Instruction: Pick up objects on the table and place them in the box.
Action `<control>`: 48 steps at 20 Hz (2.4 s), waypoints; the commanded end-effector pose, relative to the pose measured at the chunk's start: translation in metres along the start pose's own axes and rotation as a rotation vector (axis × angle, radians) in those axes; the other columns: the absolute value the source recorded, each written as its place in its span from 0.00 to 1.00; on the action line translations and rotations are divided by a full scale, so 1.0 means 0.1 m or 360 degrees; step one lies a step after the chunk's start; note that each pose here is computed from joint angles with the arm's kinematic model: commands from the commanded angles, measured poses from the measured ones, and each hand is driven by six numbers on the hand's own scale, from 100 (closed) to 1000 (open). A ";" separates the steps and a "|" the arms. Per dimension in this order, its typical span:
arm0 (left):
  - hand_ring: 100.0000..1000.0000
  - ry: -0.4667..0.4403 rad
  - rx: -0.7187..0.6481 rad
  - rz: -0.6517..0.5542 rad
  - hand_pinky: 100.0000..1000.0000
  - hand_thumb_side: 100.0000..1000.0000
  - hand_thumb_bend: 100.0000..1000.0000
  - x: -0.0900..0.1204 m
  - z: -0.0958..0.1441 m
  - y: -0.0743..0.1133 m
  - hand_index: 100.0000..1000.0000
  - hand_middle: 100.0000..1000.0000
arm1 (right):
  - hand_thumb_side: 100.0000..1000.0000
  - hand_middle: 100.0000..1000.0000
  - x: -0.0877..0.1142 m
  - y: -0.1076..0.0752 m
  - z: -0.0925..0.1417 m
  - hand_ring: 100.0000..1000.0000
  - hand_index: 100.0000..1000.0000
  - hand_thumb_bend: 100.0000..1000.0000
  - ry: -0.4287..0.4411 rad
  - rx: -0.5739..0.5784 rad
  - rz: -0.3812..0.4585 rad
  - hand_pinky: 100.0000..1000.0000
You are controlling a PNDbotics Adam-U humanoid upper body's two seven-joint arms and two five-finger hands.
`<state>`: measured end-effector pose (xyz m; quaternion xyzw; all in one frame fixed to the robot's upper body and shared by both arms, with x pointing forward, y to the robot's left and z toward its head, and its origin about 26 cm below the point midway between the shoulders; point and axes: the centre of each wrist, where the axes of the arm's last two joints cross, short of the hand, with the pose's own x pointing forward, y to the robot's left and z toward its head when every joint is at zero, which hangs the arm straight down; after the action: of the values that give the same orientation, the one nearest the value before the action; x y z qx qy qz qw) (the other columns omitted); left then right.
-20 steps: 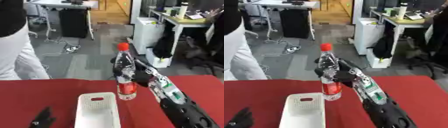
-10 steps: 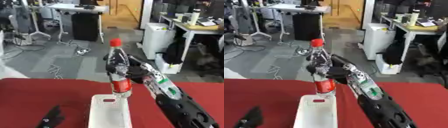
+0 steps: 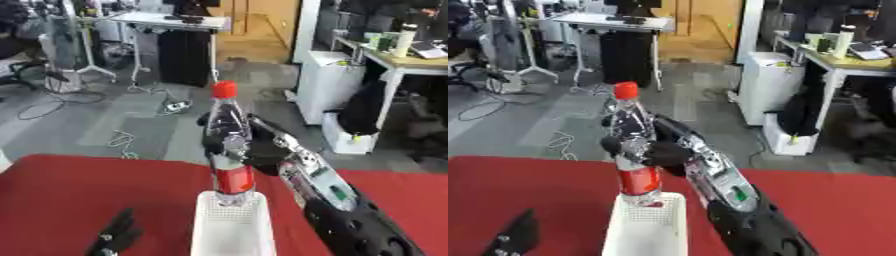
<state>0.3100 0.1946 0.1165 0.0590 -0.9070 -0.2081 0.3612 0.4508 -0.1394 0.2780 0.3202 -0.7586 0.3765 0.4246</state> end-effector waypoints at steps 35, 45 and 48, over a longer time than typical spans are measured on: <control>1.00 -0.0038 0.0038 -0.0038 0.87 0.54 0.00 0.03 -0.06 0.03 0.87 1.00 | 0.56 1.00 0.00 0.13 0.33 0.98 1.00 0.43 -0.0397 0.0145 0.0404 1.00; 1.00 -0.0053 0.0025 -0.0034 0.87 0.54 0.00 0.04 -0.08 0.04 0.87 1.00 | 0.59 1.00 -0.01 0.05 0.34 0.95 1.00 0.38 -0.0371 0.0075 0.0413 0.97; 1.00 -0.0061 0.0014 -0.0031 0.87 0.54 0.00 0.04 -0.09 0.03 0.87 1.00 | 0.59 1.00 -0.01 0.05 0.33 0.95 1.00 0.37 -0.0370 0.0066 0.0410 0.96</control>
<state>0.3126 0.1946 0.1191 0.0658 -0.9097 -0.2056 0.3547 0.4339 -0.1592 0.2496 0.2838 -0.8223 0.4006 0.2878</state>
